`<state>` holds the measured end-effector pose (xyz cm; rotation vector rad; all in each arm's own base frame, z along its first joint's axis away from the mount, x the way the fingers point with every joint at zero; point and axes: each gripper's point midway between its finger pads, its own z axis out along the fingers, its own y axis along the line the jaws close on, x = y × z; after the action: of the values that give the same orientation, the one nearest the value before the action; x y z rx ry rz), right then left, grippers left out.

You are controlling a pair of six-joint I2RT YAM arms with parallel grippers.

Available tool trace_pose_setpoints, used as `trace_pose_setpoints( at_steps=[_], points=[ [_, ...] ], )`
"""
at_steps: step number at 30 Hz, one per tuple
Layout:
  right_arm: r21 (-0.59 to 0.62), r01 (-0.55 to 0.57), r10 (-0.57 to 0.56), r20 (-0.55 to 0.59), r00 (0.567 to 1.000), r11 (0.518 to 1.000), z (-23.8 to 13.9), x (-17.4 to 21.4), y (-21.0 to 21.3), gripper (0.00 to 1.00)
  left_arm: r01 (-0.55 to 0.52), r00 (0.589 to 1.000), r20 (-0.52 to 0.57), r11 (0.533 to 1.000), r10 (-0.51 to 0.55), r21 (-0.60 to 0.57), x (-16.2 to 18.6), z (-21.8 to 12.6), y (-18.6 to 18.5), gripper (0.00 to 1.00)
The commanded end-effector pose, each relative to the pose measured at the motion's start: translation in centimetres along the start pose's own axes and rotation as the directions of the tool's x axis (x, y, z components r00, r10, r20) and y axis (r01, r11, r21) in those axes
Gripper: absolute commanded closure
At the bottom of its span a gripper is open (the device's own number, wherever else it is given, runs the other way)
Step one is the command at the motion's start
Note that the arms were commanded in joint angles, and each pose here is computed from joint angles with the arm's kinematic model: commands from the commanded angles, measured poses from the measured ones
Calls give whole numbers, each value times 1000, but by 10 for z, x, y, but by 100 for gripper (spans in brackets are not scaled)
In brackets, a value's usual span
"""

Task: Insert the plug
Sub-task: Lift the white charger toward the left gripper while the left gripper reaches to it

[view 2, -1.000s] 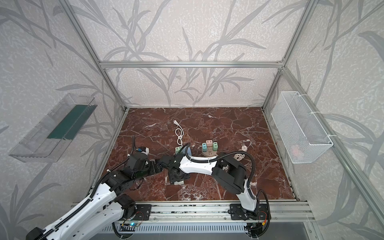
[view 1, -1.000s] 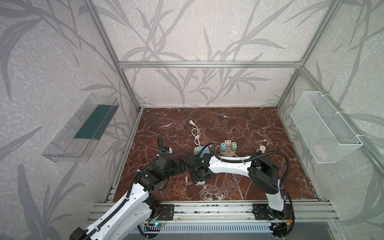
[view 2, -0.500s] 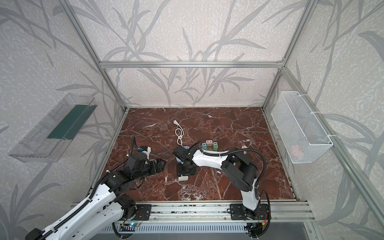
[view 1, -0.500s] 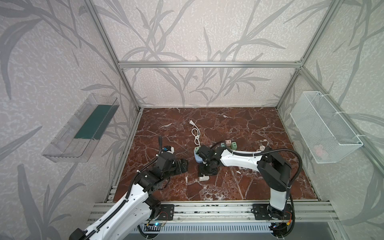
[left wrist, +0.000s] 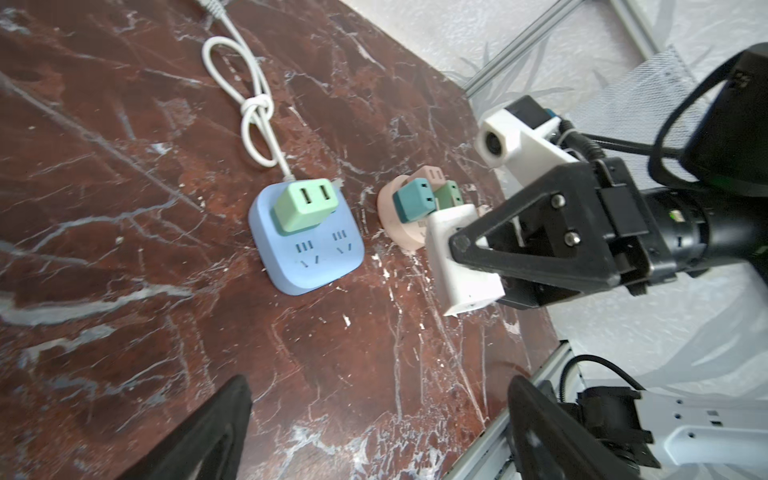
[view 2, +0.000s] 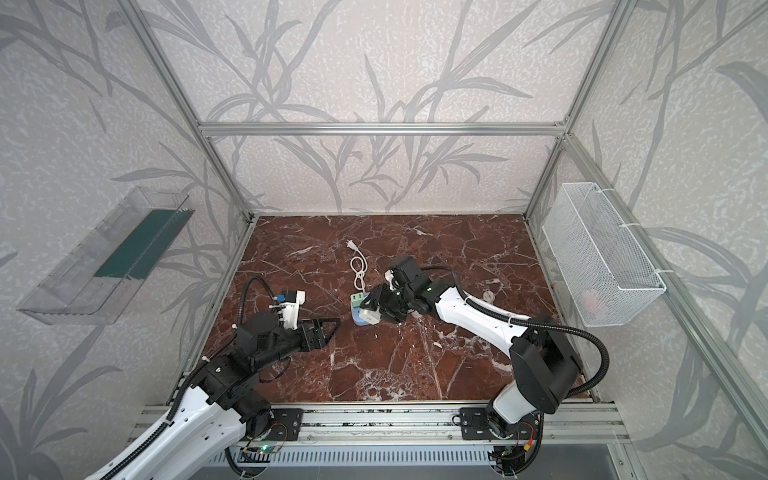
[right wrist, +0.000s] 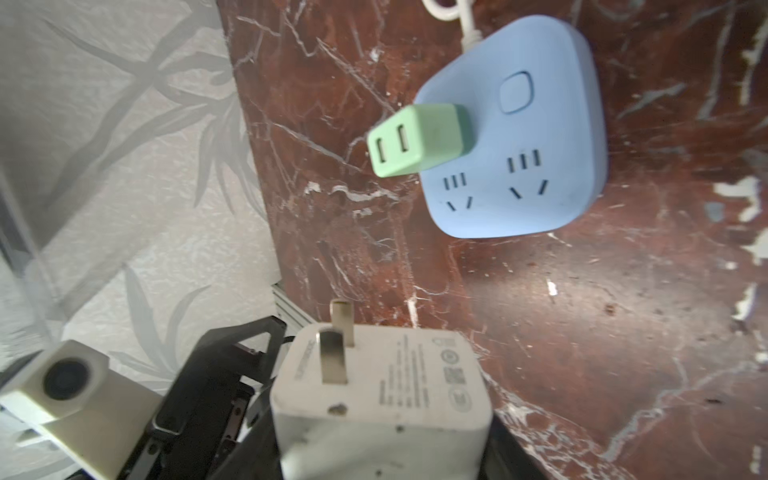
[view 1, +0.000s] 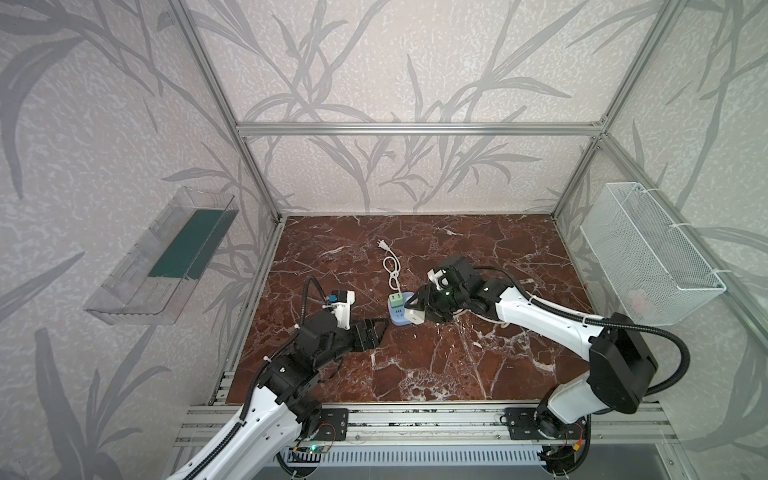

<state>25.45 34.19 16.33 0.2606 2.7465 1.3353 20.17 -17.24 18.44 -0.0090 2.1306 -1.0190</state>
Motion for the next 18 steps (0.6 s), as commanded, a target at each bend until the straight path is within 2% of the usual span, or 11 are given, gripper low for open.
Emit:
trace_pose_setpoints(
  at_steps=[1,6,12,18],
  points=[
    [-99,-50,54,38,998,994,-9,-7,28,100,-25,999,47,995,20,97,-10,-5,-21,6],
    [-212,-137,151,50,987,968,-5,-14,50,100,-3,997,80,994,-6,113,-14,-4,-22,7],
    [-327,-167,202,77,976,930,1,-13,88,100,-1,987,158,994,-17,110,-28,-4,-25,9],
    [-417,-258,329,106,939,872,6,-10,103,100,-22,968,250,997,2,77,-47,-9,-27,11]
  ],
)
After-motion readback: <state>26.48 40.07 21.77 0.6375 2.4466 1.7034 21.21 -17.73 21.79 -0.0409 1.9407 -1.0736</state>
